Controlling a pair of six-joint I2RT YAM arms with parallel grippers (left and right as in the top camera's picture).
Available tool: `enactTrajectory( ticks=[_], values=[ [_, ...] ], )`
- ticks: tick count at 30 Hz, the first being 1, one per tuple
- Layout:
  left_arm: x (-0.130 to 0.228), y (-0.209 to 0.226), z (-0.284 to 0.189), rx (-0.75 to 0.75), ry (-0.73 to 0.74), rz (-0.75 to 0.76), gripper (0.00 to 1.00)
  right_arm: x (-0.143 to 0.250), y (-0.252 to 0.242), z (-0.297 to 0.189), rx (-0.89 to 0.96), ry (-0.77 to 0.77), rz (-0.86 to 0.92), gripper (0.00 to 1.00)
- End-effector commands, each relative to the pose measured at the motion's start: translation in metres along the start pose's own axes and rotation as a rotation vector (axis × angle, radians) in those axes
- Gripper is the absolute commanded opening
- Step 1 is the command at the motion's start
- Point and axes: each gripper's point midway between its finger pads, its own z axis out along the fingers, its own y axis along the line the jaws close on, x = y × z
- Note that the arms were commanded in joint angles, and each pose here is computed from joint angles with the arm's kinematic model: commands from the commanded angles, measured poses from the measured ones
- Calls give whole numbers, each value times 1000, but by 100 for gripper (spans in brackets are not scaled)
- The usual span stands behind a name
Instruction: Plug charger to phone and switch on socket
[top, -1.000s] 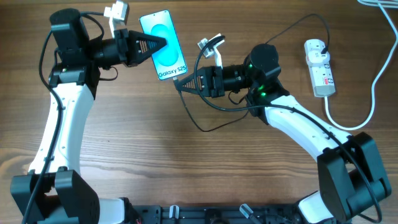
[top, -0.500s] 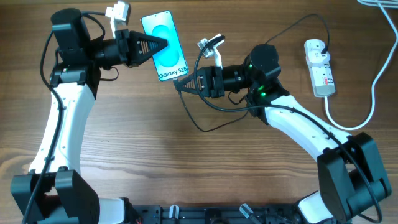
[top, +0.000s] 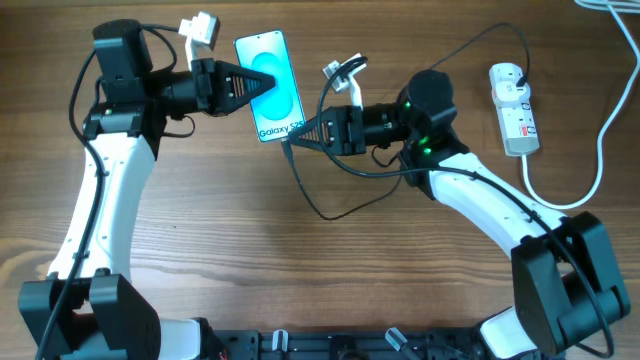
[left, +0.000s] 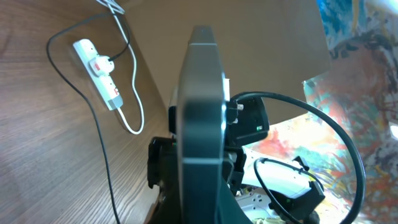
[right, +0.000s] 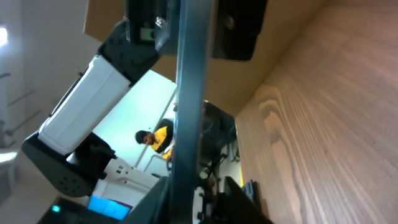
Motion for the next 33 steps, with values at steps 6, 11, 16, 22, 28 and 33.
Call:
enactTrajectory(
  ticks=[6,11,16,22,28,33],
  values=[
    [-24,3,-4,-97,-107,32,4,11,-9,4,13,40,77,29],
    [-25,2,-4,-98,-110,42,4,15,-7,10,5,55,59,14],
    [-12,-12,-2,-16,-35,85,4,12,-6,10,4,42,38,4],
    [-11,-13,-4,-6,-31,105,4,11,-6,10,5,38,34,4],
    [-20,-9,-22,-28,-76,97,4,11,-5,10,3,41,33,4],
    [-22,-7,-27,-34,-88,90,4,9,-1,11,-8,37,-5,4]
  ],
)
